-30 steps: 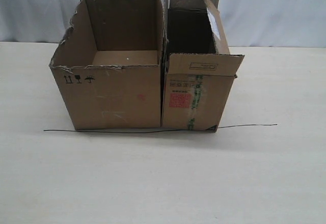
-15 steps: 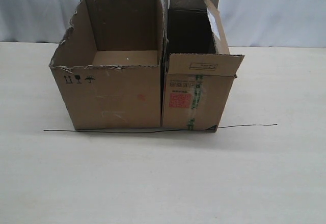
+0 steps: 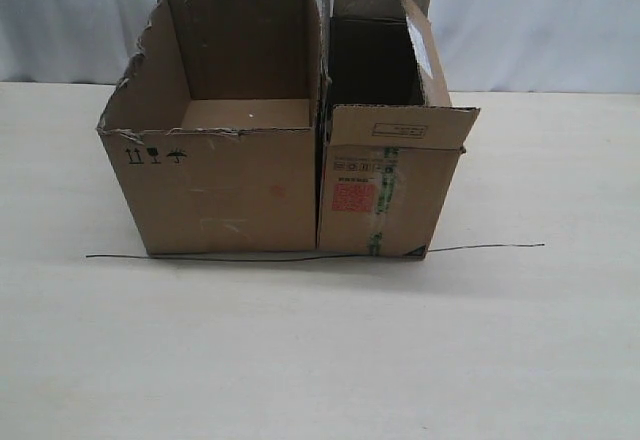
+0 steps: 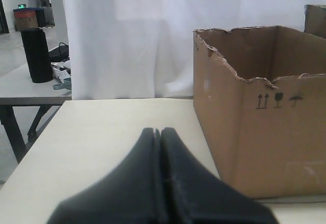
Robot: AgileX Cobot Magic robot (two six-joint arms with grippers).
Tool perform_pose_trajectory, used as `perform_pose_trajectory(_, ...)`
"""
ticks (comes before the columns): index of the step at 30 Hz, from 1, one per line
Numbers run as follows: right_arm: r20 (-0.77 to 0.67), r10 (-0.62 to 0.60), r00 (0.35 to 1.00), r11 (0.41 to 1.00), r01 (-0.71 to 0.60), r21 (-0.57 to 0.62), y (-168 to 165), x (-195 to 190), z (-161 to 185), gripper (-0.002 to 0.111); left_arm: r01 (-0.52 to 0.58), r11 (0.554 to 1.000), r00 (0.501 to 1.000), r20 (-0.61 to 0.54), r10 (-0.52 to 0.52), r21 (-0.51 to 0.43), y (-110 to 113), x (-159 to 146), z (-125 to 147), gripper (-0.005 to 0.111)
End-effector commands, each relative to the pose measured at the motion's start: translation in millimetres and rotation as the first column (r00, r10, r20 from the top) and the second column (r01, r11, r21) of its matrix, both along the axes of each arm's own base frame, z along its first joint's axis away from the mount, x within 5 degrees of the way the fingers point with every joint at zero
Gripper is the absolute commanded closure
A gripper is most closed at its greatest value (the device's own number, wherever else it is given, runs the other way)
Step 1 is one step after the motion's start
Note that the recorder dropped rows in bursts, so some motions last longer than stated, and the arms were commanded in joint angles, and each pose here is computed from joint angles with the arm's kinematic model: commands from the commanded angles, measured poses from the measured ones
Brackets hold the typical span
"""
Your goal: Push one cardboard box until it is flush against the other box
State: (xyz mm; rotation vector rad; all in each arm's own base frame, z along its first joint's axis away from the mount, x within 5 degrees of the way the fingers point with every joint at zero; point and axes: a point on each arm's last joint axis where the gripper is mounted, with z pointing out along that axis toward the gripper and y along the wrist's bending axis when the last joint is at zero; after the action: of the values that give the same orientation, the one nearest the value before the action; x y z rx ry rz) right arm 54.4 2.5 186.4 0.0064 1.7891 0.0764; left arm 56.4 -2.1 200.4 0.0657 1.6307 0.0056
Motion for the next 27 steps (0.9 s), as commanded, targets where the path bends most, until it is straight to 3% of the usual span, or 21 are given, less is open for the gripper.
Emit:
perform_pose_trajectory(1, -0.007, -0.003, 1.0, 1.0, 0.003, -0.003, -0.1, -0.3, -1.4, 0.103, 0.0, 1.0, 1.0, 0.004, 0.0, -0.003, 0.0, -0.1, -0.3, 0.107)
perform_pose_trajectory(7, -0.008, 0.002, 1.0, 1.0, -0.002, 0.005, 0.3, -0.4, -1.4, 0.103, 0.0, 1.0, 1.0, 0.004, 0.0, -0.003, 0.0, -0.1, -0.3, 0.107)
perform_pose_trajectory(13, -0.007, 0.089, 0.996, 0.996, -0.089, -0.006, 4.9, -0.8, -1.4, 0.103, 0.0, 1.0, 1.0, 0.006, 0.0, -0.003, 0.0, -0.1, -0.1, 0.107)
perform_pose_trajectory(27, -0.008, 0.093, 0.996, 0.996, -0.093, 0.012, 5.5, -0.9, -1.4, 0.103, 0.0, 1.0, 1.0, 0.006, 0.0, -0.003, 0.0, -0.1, -0.1, 0.107)
